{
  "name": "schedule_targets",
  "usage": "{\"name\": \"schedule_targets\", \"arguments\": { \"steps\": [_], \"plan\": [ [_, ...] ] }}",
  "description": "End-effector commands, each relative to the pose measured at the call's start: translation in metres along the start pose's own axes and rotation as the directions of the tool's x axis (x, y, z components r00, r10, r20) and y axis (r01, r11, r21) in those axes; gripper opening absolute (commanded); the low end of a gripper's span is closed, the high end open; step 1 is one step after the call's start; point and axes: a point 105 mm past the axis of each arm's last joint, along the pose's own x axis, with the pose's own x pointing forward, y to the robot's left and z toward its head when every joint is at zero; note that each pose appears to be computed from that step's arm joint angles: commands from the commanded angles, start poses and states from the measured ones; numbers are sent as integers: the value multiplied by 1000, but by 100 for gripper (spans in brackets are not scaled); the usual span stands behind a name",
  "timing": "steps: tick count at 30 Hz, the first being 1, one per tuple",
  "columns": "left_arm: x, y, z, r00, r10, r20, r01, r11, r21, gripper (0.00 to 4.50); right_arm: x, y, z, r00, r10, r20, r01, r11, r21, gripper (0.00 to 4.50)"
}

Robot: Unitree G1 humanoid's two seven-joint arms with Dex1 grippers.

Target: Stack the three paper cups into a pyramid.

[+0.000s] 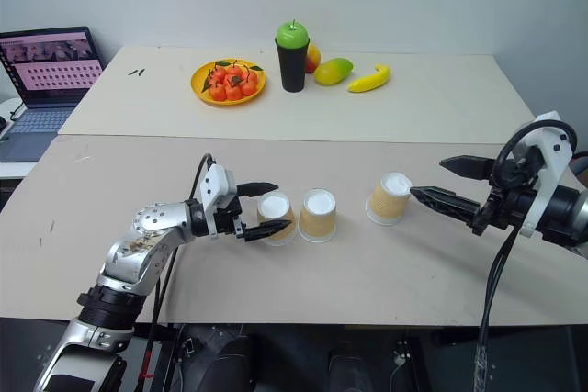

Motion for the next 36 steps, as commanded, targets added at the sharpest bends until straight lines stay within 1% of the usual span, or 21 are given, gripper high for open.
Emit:
{"name": "schedule_targets", "arguments": {
  "steps": [1,5,7,12,14,16,18,19,22,26,31,36],
  "plan": [
    [-1,12,44,994,41,106,-42,999,5,444,-1,1,14,1000,7,30,-6,999,-45,450],
    [-5,29,96,977,78,198,-78,997,-8,444,0,-3,14,999,11,32,-10,999,-44,450],
    [-8,33,117,971,80,224,-81,997,-5,444,1,-5,14,999,15,34,-14,999,-43,450],
    [-17,37,142,971,90,220,-94,996,7,444,4,-6,12,999,33,37,-31,999,-40,450],
    [-24,32,141,981,73,181,-81,996,38,444,4,-6,9,999,35,34,-34,999,-37,450],
    [-37,24,136,993,36,116,-43,997,58,444,2,-6,4,999,34,28,-34,999,-27,450],
    [-52,17,132,999,9,33,-11,997,74,444,-1,-10,-13,1000,4,-12,-4,1000,-7,450],
    [-56,16,131,1000,6,9,-6,997,77,444,-2,-11,-18,1000,-6,-21,6,1000,2,450],
    [-61,11,130,1000,-20,-23,22,997,69,444,1,-14,-33,999,-41,-22,41,999,14,450],
    [-63,1,124,996,-70,-62,72,997,33,444,16,-14,-56,997,-71,-27,71,997,11,450],
    [-69,-2,117,990,-82,-114,88,995,42,444,23,-13,-62,997,-69,-24,69,998,1,450],
    [-70,0,115,989,-69,-129,78,995,67,444,32,-16,-66,997,-73,-29,73,997,-13,450]
  ]
}}
